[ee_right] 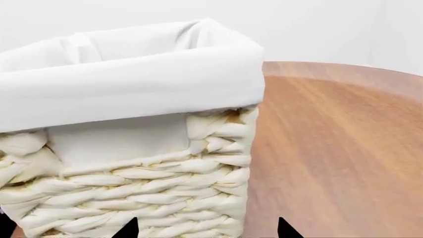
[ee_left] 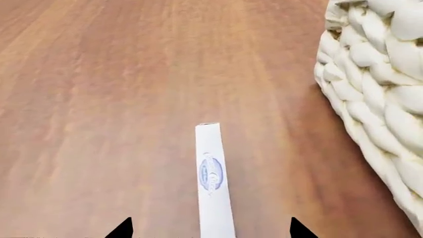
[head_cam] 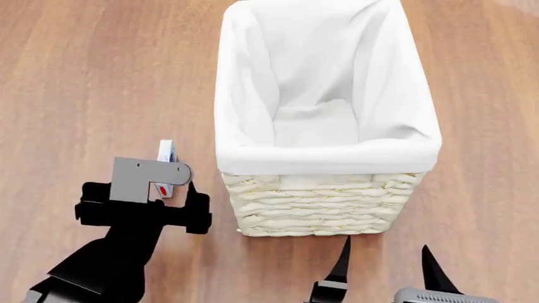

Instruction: Pick up the cream cheese box, and put it in the basket.

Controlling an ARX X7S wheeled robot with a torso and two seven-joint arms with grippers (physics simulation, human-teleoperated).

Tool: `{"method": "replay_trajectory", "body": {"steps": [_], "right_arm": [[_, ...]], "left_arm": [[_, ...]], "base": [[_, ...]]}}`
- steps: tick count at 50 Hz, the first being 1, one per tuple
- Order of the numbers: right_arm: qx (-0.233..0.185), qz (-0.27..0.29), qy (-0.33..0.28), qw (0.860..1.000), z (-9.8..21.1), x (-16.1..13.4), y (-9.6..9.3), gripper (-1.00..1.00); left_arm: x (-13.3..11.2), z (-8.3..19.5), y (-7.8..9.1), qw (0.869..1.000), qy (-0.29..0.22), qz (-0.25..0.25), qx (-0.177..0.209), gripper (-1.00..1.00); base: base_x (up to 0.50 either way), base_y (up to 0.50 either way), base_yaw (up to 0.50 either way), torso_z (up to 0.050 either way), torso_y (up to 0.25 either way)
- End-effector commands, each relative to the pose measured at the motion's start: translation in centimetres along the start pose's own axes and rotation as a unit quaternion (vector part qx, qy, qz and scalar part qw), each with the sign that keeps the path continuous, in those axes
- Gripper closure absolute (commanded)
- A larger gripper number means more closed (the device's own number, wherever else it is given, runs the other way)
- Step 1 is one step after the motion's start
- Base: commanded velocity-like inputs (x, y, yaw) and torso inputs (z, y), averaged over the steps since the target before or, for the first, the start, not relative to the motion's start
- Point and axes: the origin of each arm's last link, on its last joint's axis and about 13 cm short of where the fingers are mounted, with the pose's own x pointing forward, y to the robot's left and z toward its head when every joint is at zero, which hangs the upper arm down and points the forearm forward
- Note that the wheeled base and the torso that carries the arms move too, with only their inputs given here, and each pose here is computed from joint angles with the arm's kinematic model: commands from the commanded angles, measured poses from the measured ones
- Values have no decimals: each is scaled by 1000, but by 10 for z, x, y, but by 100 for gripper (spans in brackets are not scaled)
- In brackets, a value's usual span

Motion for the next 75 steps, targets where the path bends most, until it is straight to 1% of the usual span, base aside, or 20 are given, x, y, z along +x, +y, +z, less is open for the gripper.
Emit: {"method": "replay_trajectory", "body": {"steps": [1,2,3,17,23,30,33,34,36,37,42,43,50,60,63,65,67,68,69,75], "right_arm": [[6,5,-5,1000,4,0,0,-100],[7,6,-5,1000,4,0,0,-100],[7,6,-5,1000,4,0,0,-100],[8,12,-6,1000,3,-2,1,-100],[7,12,-6,1000,3,-2,1,-100],[9,15,-7,1000,5,-4,2,-100],[9,15,-9,1000,6,-5,2,-100],[9,14,-9,1000,6,-4,2,-100],[10,13,-10,1000,7,-4,1,-100],[10,13,-11,1000,8,-4,1,-100],[12,9,-13,1000,10,-4,0,-100],[12,8,-14,1000,10,-4,-1,-100],[14,4,-16,1000,10,-4,-2,-100],[12,6,-15,1000,10,-4,0,-100],[12,7,-15,1000,10,-4,1,-100],[11,9,-15,1000,10,-5,2,-100],[11,9,-15,1000,9,-5,2,-100],[11,9,-14,1000,9,-5,2,-100],[11,10,-14,1000,9,-5,2,-100],[11,11,-11,1000,7,-5,2,-100]], "left_arm": [[-2,1,-11,999,11,-39,3,-100],[-2,1,-12,999,12,-45,2,-100],[-2,1,-12,999,12,-43,3,100],[-4,-6,-11,998,16,-57,-3,100],[-2,-1,-11,998,7,-62,1,100],[3,37,-7,997,-38,-58,19,100],[-8,49,-2,996,-52,-59,31,100],[-15,56,0,995,-64,-67,47,100],[-21,63,4,995,-62,-70,42,100],[-24,67,6,993,-71,-68,67,100],[-36,85,15,992,-88,-55,70,100],[-40,90,17,991,-97,-51,79,100],[-63,121,28,988,-130,-39,78,100],[-90,161,42,980,-166,-19,111,100],[-100,174,44,977,-176,-22,121,100],[-106,181,44,974,-178,-25,138,100],[-112,189,43,973,-181,-40,141,100],[-115,192,43,970,-184,-32,152,100],[-121,200,41,968,-188,-47,163,100],[-135,223,35,956,-207,-55,203,100]], "base": [[0,0,0,0,0],[0,0,0,0,0],[0,0,0,0,0],[0,0,0,0,0],[0,0,0,0,0],[0,0,0,0,0],[0,0,0,0,0],[0,0,0,0,0],[0,0,0,0,0],[0,0,0,0,0],[0,0,0,0,0],[0,0,0,0,0],[0,0,0,0,0],[0,0,0,0,0],[0,0,0,0,0],[0,0,0,0,0],[0,0,0,0,0],[0,0,0,0,0],[0,0,0,0,0],[0,0,0,0,0]]}}
